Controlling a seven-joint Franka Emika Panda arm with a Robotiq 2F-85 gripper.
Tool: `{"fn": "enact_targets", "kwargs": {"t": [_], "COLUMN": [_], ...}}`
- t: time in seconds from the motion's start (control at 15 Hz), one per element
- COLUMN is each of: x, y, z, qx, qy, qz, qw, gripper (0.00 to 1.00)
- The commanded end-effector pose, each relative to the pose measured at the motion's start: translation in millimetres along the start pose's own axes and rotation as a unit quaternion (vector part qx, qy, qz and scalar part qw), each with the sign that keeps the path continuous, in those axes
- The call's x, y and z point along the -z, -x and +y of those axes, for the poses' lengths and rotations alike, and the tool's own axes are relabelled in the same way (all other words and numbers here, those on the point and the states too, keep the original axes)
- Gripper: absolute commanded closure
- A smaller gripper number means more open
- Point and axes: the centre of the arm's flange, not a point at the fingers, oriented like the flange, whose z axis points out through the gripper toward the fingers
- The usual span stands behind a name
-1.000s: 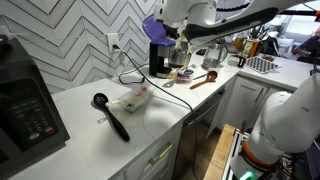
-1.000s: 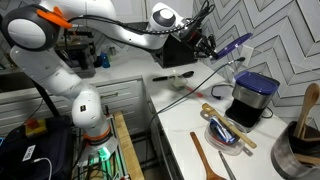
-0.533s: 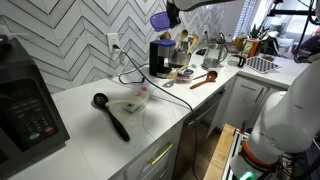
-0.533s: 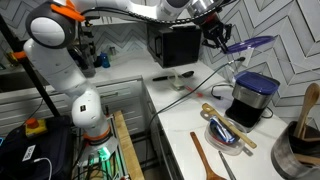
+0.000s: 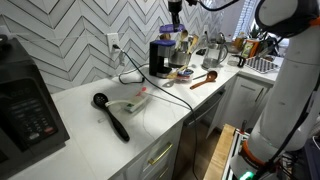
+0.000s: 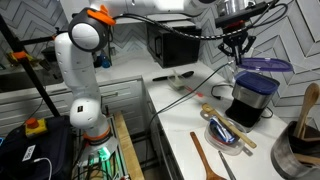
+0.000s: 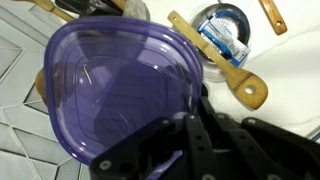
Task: Put the dark blue lid on top of the coffee machine
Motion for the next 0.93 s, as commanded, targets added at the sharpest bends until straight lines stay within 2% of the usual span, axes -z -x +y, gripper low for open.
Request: {"fn": "enact_targets", "kwargs": {"t": [0.0, 0.2, 0.4, 0.47, 0.53, 0.67, 0.73, 0.87], "x": [14.4, 20.9, 26.9, 22.0, 23.8, 23.7, 14.3, 2.3], "y": [-6.4, -3.9, 2.3, 0.6, 1.4, 0.3, -6.4, -17.1], "z": [36.5, 26.4, 25.1, 9.9, 10.5, 10.0, 3.0, 7.8], "qx": [-0.064, -0.116, -0.177, -0.137, -0.142, -0.14, -0.188, -0.246], "qy": [-0.071, -0.119, -0.149, -0.126, -0.126, -0.126, -0.108, -0.092], "qz": [0.028, 0.052, 0.078, 0.063, 0.066, 0.065, 0.073, 0.092], "qw": [0.9951, 0.9848, 0.9698, 0.9805, 0.9796, 0.9799, 0.9735, 0.9604], "gripper": [0.98, 0.98, 0.98, 0.98, 0.92, 0.92, 0.98, 0.98]}}
